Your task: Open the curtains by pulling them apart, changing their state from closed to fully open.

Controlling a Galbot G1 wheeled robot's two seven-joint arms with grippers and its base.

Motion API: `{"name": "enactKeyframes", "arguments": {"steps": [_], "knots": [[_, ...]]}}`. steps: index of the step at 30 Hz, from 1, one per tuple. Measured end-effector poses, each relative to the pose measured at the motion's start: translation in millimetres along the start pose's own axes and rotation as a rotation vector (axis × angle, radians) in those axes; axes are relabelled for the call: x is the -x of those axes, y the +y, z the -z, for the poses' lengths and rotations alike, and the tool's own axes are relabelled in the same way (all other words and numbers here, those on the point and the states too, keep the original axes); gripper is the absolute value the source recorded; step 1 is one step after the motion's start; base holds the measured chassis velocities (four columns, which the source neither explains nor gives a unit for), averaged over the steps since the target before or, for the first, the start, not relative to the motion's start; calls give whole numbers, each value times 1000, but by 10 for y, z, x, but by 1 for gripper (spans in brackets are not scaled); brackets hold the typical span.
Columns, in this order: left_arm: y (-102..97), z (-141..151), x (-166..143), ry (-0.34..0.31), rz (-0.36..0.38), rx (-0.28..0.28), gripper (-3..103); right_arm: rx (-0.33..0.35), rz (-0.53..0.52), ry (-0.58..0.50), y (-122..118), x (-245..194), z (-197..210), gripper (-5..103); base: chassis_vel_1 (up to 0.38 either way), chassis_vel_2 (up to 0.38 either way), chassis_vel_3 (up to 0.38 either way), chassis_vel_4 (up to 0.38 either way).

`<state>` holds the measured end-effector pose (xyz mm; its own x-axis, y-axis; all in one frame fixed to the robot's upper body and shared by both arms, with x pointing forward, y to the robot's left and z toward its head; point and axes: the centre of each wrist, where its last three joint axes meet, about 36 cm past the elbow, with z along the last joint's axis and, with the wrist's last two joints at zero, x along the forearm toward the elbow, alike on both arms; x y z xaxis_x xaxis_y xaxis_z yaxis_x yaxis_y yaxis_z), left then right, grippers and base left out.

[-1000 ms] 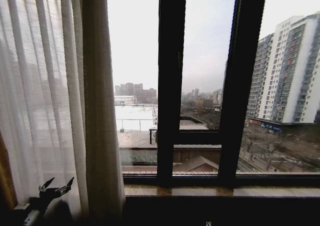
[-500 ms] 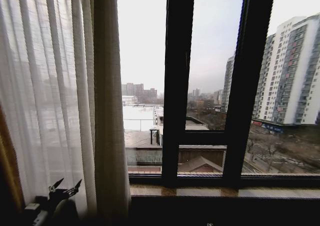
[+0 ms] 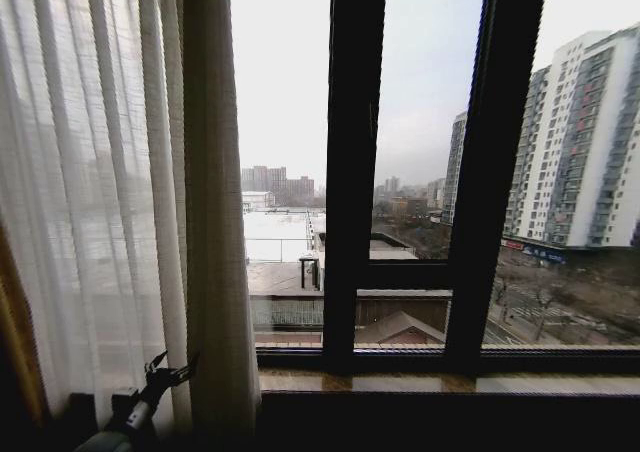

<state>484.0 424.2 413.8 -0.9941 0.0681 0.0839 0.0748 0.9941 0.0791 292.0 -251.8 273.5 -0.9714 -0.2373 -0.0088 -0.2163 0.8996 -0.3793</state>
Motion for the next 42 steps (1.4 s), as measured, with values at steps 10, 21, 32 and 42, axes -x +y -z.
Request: {"name": "enactKeyframes", "arguments": {"steps": [10,21,32,42], "knots": [[-127,11,312,15,-126,19,100,-22,5,0,-12,41,-12,100,0,0,0,0],[247,-23,744,25,-101,35,100,-31,-14,22,-52,31,-90,100,0,0,0,0],[98,113,1035,-5,-208,31,100,-30,-31,14,-52,76,-83,100,0,0,0,0],[45,103,1063,-24,-144,25,82,-27,-40,17,-64,74,-95,100,0,0,0,0]]}}
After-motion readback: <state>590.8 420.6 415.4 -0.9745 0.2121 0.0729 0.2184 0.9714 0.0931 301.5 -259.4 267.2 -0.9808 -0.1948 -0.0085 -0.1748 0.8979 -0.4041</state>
